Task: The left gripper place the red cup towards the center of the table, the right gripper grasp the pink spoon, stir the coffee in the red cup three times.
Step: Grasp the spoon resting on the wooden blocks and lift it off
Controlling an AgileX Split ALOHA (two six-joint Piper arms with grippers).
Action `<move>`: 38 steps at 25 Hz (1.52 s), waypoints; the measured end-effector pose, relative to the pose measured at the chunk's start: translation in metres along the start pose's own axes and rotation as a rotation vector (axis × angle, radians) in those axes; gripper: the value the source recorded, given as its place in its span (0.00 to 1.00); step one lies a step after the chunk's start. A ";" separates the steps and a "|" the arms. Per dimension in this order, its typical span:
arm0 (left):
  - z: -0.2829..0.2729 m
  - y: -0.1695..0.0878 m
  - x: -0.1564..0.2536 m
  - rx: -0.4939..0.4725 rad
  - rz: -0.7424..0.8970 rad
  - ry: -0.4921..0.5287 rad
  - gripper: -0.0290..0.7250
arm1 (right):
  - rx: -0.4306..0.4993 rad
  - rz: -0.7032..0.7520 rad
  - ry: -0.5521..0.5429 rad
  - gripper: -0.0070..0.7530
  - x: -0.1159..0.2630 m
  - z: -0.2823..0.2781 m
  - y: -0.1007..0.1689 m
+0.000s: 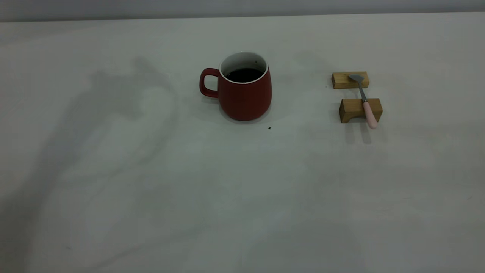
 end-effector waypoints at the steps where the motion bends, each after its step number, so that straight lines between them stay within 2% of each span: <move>1: -0.018 0.003 0.002 -0.024 -0.077 -0.032 0.51 | 0.000 0.000 0.000 0.32 0.000 0.000 0.000; 4: -0.075 0.003 0.016 -0.078 -0.289 -0.129 0.51 | 0.000 0.000 0.000 0.32 0.000 0.000 0.000; 7: -0.108 -0.015 0.041 -0.084 -0.406 -0.161 0.51 | 0.000 0.000 0.000 0.32 0.000 0.000 0.000; 12: -0.121 -0.064 0.109 -0.050 -0.500 -0.099 0.51 | 0.000 0.000 0.000 0.32 0.000 0.000 0.000; 18: -0.092 -0.139 0.211 0.007 -0.532 0.031 0.51 | 0.000 0.000 0.000 0.32 0.000 0.000 0.000; 21: -0.077 -0.164 0.244 0.005 -0.560 0.028 0.51 | 0.000 0.000 0.000 0.32 0.000 0.000 0.000; 31: -0.049 -0.202 0.305 -0.040 -0.568 0.007 0.51 | 0.000 0.000 0.000 0.32 0.000 0.000 0.000; 38: -0.062 -0.208 0.313 -0.091 -0.571 -0.135 0.51 | 0.000 0.000 0.000 0.32 0.000 0.000 0.000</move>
Point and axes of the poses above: a point on each arm's last joint axis where the gripper is mounted, z pointing out along that axis toward the gripper, y along the wrist's bending axis when the last joint is at zero, x = y × z, the point moved 5 cm from there along z, pointing out along that axis toward the gripper, and after that the axes turned 2 degrees about z, right-handed, at the moved point
